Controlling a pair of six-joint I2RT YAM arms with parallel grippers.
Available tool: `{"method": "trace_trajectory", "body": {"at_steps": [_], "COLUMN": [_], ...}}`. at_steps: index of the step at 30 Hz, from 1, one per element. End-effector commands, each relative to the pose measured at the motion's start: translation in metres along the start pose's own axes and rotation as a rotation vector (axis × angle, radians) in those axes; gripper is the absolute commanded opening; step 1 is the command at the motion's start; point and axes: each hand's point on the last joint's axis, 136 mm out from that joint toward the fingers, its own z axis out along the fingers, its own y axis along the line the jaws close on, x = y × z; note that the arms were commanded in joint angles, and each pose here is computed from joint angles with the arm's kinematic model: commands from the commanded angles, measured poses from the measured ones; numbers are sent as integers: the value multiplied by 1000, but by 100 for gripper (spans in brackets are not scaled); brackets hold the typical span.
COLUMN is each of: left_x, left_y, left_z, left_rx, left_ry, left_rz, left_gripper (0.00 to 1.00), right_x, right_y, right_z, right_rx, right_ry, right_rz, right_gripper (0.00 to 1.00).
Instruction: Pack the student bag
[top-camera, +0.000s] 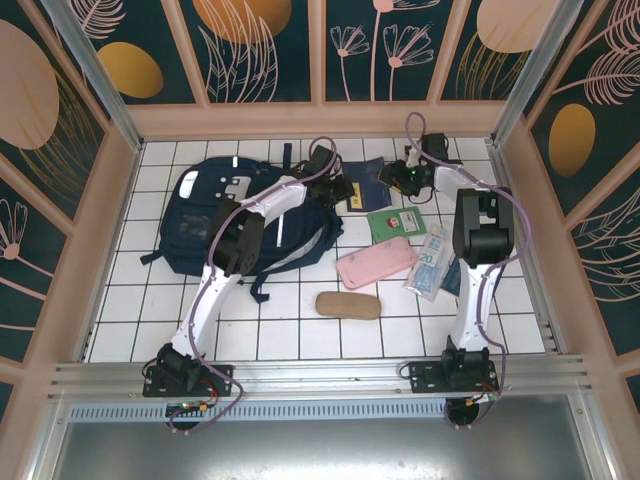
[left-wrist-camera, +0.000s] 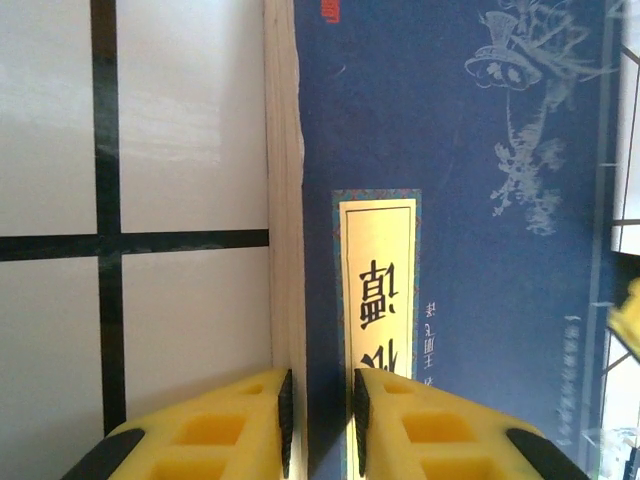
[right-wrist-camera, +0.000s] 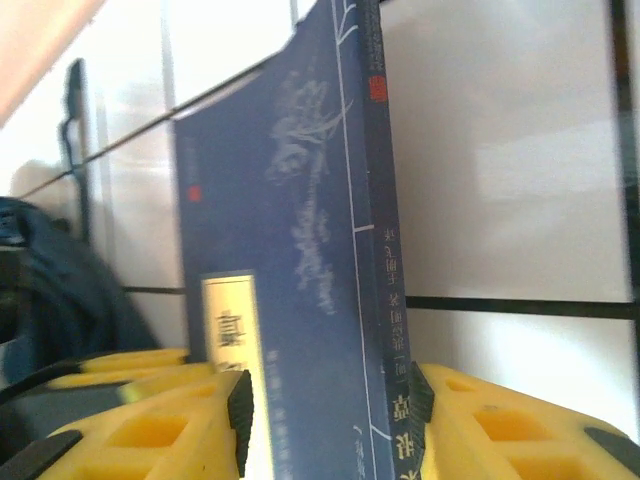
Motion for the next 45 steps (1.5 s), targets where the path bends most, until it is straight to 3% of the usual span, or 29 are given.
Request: {"method": "trace_trajectory", "body": {"at_steps": [1, 9, 13, 15, 18, 20, 25, 32, 37, 45], "left_x": [33, 35, 34, 34, 31, 28, 12, -13, -8, 12], "left_y": [22, 23, 21, 20, 17, 12, -14, -52, -32, 38], "left_z": [20, 19, 17, 15, 12, 7, -19, -92, -133, -174], "left_rx": [-38, -34, -35, -35, -34, -34, -22, -52, -198, -479], "left_ry": [89, 94, 91, 89, 84, 75, 35, -81, -106, -112], "left_rz": [22, 19, 27, 34, 45, 57, 109, 235, 329, 400], "left_gripper": [25, 25, 25, 25, 26, 26, 31, 44, 46, 53], "right_x": [29, 46, 37, 29, 19, 15, 12, 12, 20, 52], "right_y": [70, 20, 19, 22, 24, 27, 34, 57, 63, 73], "right_z": [-11, 13, 7, -1, -10, -17, -31, -61, -78, -91], "right_rx": [-211, -27, 3, -6, -14, -23, -52, -97, -104, -125], "right_ry": [112, 190, 145, 115, 88, 71, 40, -34, -76, -85], "right_rz": [-44, 15, -2, -2, -1, -3, 11, 20, 35, 55], "right_gripper": [47, 48, 42, 31, 6, 0, 0, 0, 0, 0]}}
